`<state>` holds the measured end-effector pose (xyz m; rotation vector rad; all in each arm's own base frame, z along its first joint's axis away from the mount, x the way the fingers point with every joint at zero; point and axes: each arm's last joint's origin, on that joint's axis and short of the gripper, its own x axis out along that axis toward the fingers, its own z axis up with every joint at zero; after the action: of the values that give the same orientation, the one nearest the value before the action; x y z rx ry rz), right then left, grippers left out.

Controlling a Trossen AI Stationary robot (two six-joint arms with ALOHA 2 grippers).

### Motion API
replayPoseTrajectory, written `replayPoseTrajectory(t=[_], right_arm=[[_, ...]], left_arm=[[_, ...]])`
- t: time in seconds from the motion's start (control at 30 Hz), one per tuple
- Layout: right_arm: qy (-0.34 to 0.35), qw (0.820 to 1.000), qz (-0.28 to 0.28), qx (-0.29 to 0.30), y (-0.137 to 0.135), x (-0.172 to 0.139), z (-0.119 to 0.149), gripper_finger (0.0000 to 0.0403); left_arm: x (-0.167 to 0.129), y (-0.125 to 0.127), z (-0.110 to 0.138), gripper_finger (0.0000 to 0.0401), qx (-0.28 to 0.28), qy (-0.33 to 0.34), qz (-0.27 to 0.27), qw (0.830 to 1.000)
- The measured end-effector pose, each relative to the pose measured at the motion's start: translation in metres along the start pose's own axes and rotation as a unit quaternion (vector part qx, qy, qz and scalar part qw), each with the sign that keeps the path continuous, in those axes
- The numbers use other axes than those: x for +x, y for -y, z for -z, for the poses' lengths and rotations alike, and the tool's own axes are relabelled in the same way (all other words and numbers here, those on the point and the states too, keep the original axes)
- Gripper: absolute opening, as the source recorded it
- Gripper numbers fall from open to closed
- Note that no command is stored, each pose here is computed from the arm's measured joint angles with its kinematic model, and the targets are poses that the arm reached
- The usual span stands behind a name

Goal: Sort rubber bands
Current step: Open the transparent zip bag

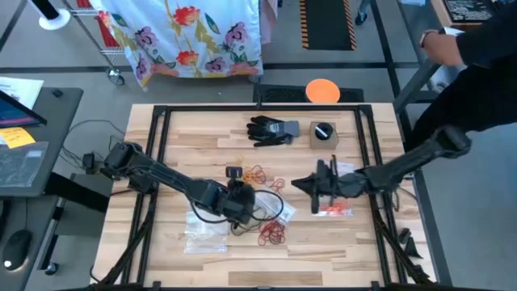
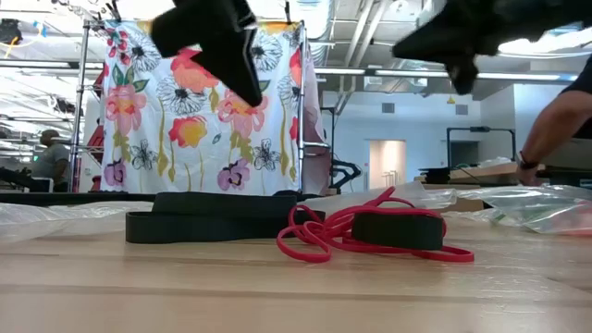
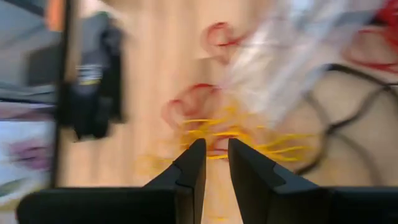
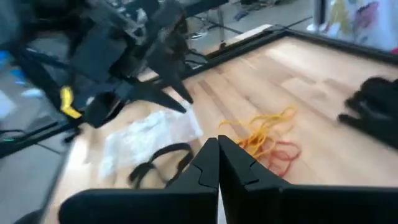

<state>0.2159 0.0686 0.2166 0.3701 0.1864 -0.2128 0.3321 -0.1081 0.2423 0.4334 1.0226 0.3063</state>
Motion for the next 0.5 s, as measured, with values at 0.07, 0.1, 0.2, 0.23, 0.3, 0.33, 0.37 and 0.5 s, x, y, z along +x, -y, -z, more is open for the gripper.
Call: replayPoseTrajectory(t=[0.07, 0.1, 0.2, 0.23, 0.3, 0.33, 0.37, 0.5], right_arm=[[-0.023, 0.999, -0.024, 0.017, 0.005, -0.006, 0.009, 0.0000], [-0.038, 0.998, -0.032, 0.027, 0.008, -0.007, 0.015, 0.0000], [-0.079, 0.996, -0.022, 0.043, 0.015, -0.005, 0.032, 0.0004], [-0.090, 0.995, -0.015, 0.043, 0.016, -0.004, 0.036, 0.0008], [-0.098, 0.994, -0.008, 0.043, 0.018, -0.001, 0.040, 0.0016], [-0.099, 0.994, -0.006, 0.044, 0.019, 0.000, 0.040, 0.0021], [-0.098, 0.994, -0.005, 0.046, 0.020, 0.001, 0.040, 0.0025], [-0.085, 0.995, -0.012, 0.058, 0.022, 0.003, 0.034, 0.0037]], left_arm=[[0.004, 0.004, 0.007, 0.0063, -0.020, 0.018, 0.027, 0.999], [0.008, 0.006, 0.010, 0.0063, -0.041, 0.038, 0.042, 0.998], [0.022, 0.018, 0.012, 0.0063, -0.093, 0.145, 0.161, 0.972], [0.027, 0.024, 0.013, 0.0063, -0.082, 0.179, 0.208, 0.958], [0.038, 0.038, 0.016, 0.0063, -0.027, 0.248, 0.273, 0.929], [0.042, 0.043, 0.017, 0.0063, -0.003, 0.268, 0.284, 0.921], [0.046, 0.048, 0.018, 0.0063, 0.016, 0.276, 0.283, 0.918], [0.063, 0.052, 0.014, 0.0063, 0.039, 0.249, 0.200, 0.947]])
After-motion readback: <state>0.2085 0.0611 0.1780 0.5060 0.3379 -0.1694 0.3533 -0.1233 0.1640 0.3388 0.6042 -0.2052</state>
